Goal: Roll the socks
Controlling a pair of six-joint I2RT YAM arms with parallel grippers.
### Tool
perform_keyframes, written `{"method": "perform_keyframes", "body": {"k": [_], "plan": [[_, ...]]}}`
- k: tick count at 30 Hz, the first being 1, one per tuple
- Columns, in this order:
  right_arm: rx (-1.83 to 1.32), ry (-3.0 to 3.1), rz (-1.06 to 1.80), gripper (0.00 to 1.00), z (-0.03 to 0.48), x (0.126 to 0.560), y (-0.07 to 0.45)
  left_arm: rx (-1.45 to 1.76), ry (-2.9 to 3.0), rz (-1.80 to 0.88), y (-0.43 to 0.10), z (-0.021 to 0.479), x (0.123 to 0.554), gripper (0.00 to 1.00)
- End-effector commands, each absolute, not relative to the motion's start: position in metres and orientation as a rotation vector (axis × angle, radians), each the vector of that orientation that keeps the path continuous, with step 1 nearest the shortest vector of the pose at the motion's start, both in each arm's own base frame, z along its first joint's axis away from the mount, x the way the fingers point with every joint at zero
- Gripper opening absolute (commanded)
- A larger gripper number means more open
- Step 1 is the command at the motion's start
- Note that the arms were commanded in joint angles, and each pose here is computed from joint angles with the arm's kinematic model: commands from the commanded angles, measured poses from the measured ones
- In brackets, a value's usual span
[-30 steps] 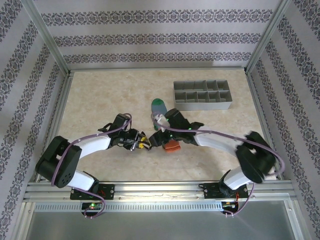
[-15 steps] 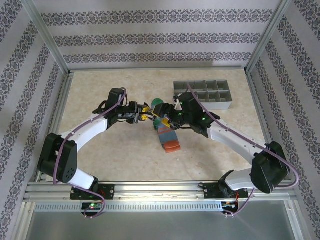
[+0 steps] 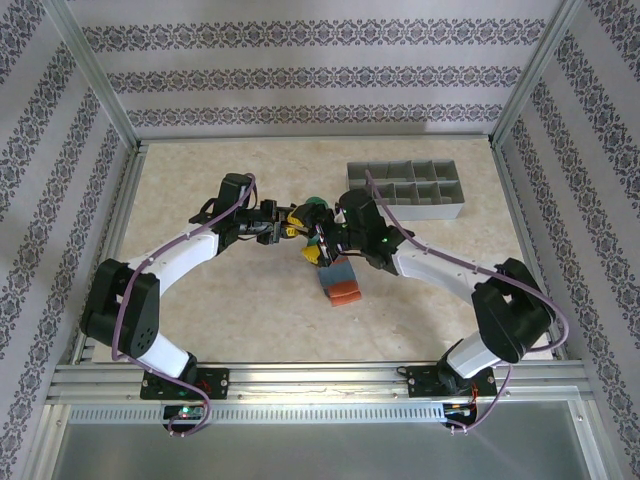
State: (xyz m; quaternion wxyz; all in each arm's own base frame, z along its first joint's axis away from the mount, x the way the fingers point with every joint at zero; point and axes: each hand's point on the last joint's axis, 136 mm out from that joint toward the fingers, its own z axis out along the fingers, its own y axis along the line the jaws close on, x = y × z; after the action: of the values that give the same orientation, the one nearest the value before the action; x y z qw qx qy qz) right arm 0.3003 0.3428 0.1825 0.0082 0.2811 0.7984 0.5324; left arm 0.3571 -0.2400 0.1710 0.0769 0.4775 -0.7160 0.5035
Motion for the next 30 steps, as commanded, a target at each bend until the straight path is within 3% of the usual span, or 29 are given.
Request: {"method": "perform_keyframes", "body": {"k": [1, 10, 18, 30], "plan": [[0.832, 2.442, 1.702, 0.86, 0.194, 0.319, 0.344, 1.396, -2.111, 1.602, -0.243, 0.194, 0.364, 0.0], [0.746, 2.478, 1.633, 0.65, 0.179, 0.333, 0.332, 1.4, -2.081, 1.616, -0.242, 0.194, 0.36, 0.0], [0.671, 2.509, 1.573, 0.67, 0.17, 0.335, 0.322, 1.388, -2.081, 1.623, -0.244, 0.198, 0.361, 0.0], [0.578, 2.522, 1.535, 0.47, 0.174, 0.343, 0.325, 1.368, -2.081, 1.635, -0.245, 0.204, 0.361, 0.0]]}}
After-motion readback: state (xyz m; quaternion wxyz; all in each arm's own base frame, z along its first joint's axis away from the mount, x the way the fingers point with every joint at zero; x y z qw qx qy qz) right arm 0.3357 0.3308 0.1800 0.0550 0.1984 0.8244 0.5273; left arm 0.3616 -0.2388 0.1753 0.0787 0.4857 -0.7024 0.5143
